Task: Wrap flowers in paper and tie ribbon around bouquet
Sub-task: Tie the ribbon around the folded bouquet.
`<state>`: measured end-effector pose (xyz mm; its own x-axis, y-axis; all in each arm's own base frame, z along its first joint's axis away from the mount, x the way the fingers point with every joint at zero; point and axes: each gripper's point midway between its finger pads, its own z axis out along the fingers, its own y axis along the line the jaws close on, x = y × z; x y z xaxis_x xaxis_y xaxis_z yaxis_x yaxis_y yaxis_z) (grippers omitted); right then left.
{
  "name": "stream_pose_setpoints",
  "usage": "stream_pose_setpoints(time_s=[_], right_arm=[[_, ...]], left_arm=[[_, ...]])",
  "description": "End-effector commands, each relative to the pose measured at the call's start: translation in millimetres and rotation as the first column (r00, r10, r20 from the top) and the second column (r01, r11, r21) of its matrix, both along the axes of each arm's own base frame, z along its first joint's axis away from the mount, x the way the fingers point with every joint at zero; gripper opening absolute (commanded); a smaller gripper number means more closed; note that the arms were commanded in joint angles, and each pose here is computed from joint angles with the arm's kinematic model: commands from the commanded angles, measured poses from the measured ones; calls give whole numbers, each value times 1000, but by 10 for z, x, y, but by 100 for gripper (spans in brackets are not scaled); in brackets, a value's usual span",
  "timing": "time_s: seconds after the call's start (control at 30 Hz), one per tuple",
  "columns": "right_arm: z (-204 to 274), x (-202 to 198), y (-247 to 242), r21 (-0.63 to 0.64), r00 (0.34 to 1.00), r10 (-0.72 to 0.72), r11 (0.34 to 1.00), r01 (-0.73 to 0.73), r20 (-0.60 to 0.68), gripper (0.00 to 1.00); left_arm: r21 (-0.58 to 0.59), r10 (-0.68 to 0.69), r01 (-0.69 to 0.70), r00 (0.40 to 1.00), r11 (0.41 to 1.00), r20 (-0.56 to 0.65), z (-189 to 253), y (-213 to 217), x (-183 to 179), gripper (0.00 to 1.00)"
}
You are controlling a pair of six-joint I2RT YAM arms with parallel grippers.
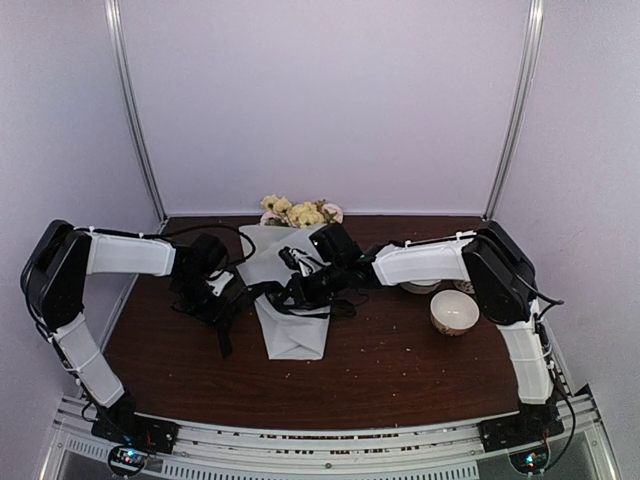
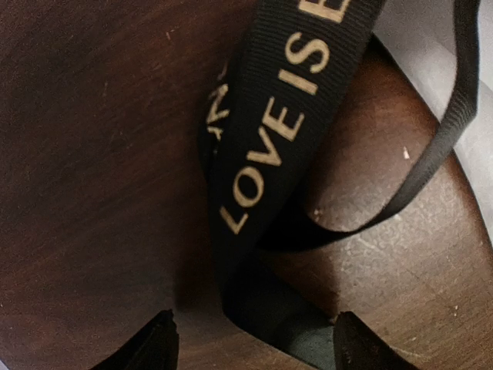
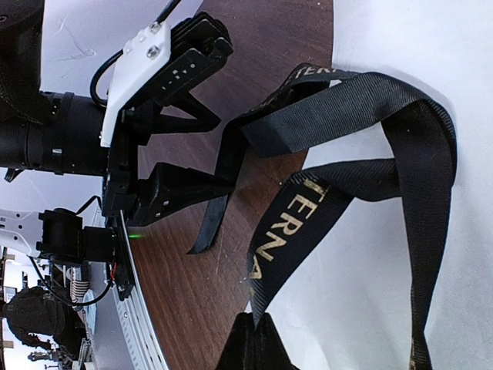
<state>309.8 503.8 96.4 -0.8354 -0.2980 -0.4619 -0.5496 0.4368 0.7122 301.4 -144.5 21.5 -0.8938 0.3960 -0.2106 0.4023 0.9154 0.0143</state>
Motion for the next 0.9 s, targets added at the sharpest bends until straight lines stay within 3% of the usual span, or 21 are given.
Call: stream_pose_setpoints(time_s=[0.0, 0.07, 0.13, 0.2, 0.27, 0.5, 0.67, 0.87], right_arm=[[87, 17, 61, 27, 1000, 6, 1000, -7, 4, 0], [92, 13, 57, 25, 1000, 6, 1000, -6, 5, 0], [111, 15, 50, 24, 1000, 5, 1000, -5, 11, 0], [117, 17, 49, 24, 1000, 6, 1000, -6, 15, 0], [131, 18, 58, 29, 1000, 9, 1000, -9, 15, 0], [450, 91, -39, 38, 997, 22, 999, -25, 79, 0], [536, 454, -421, 3, 990, -85, 996, 85, 113, 0], [582, 551, -379, 13, 990, -88, 996, 87, 113, 0]], left_arm=[[-14, 31, -30, 999, 999, 31, -62, -64, 184, 69], [-46, 23, -21, 999, 999, 38, -87, -142, 235, 65], [-58, 23, -21, 999, 998, 42, -102, -170, 267, 53], [-55, 17, -15, 999, 998, 39, -110, -178, 279, 32], [-48, 20, -18, 999, 999, 42, -103, -161, 283, 0], [-35, 116, -112, 987, 993, 112, 57, 57, 336, 0], [-27, 183, -181, 975, 983, 126, 108, 249, 330, 0], [-107, 171, -151, 963, 983, 210, 428, 138, 440, 0]])
